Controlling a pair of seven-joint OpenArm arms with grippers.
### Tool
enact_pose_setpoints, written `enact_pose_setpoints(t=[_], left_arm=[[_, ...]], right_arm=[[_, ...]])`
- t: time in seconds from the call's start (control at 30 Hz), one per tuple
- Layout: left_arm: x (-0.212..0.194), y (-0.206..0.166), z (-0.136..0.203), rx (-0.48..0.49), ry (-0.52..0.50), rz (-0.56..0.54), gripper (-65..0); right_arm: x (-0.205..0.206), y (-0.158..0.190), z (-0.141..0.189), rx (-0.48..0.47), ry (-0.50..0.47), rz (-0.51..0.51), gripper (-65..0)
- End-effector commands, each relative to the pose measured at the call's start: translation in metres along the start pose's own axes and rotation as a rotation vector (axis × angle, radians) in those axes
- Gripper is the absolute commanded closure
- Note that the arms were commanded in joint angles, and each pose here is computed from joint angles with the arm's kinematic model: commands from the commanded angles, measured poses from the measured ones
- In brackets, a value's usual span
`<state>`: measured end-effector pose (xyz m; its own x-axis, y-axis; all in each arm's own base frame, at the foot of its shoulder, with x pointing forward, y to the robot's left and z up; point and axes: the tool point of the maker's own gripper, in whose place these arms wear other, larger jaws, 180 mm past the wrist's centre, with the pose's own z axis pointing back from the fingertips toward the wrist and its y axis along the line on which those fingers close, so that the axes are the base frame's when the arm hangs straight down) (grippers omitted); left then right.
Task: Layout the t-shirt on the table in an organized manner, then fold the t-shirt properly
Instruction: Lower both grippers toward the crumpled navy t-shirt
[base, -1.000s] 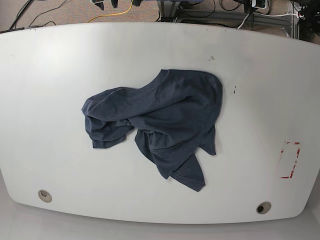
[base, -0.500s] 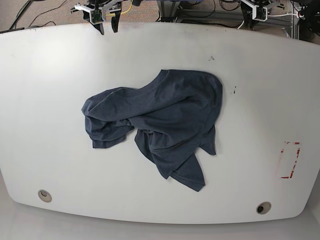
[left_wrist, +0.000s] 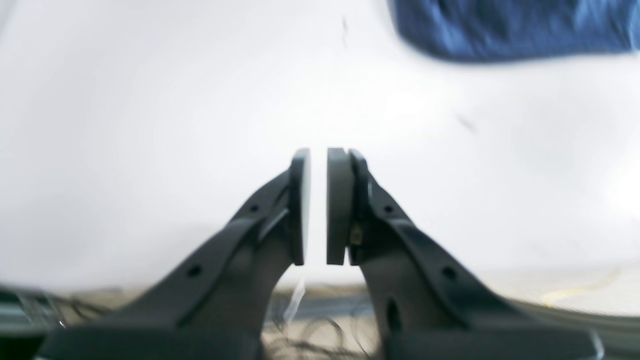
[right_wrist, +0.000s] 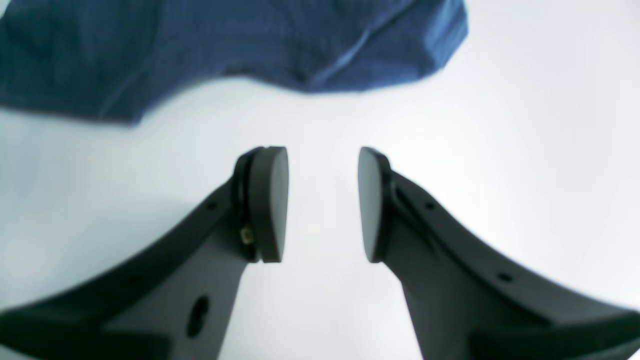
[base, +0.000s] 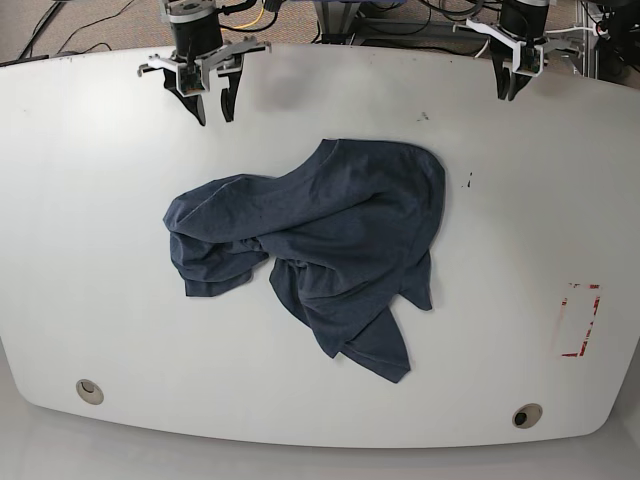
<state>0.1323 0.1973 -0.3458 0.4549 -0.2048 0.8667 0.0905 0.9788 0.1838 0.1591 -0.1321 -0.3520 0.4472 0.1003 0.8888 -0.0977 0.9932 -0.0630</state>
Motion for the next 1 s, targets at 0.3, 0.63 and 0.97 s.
enact_pose_setpoints(t=[0.3,0.63,0.97], left_arm=[[0.048,0.011,-0.04,0.029,-0.127,-0.008,-29.7],[0.08,0.002,-0.059,0.004,-0.223,-0.009,-28.6],[0.086,-0.004,-0.063,-0.028,-0.241,-0.027,-28.9]], right_arm=[[0.038,-0.011,-0.04,-0.027,-0.048,0.009,-22.4],[0.056,-0.008,-0.064,-0.028,-0.035,-0.073,-22.5],[0.069,-0.008,-0.081,0.012,-0.013,-0.213,-33.5]])
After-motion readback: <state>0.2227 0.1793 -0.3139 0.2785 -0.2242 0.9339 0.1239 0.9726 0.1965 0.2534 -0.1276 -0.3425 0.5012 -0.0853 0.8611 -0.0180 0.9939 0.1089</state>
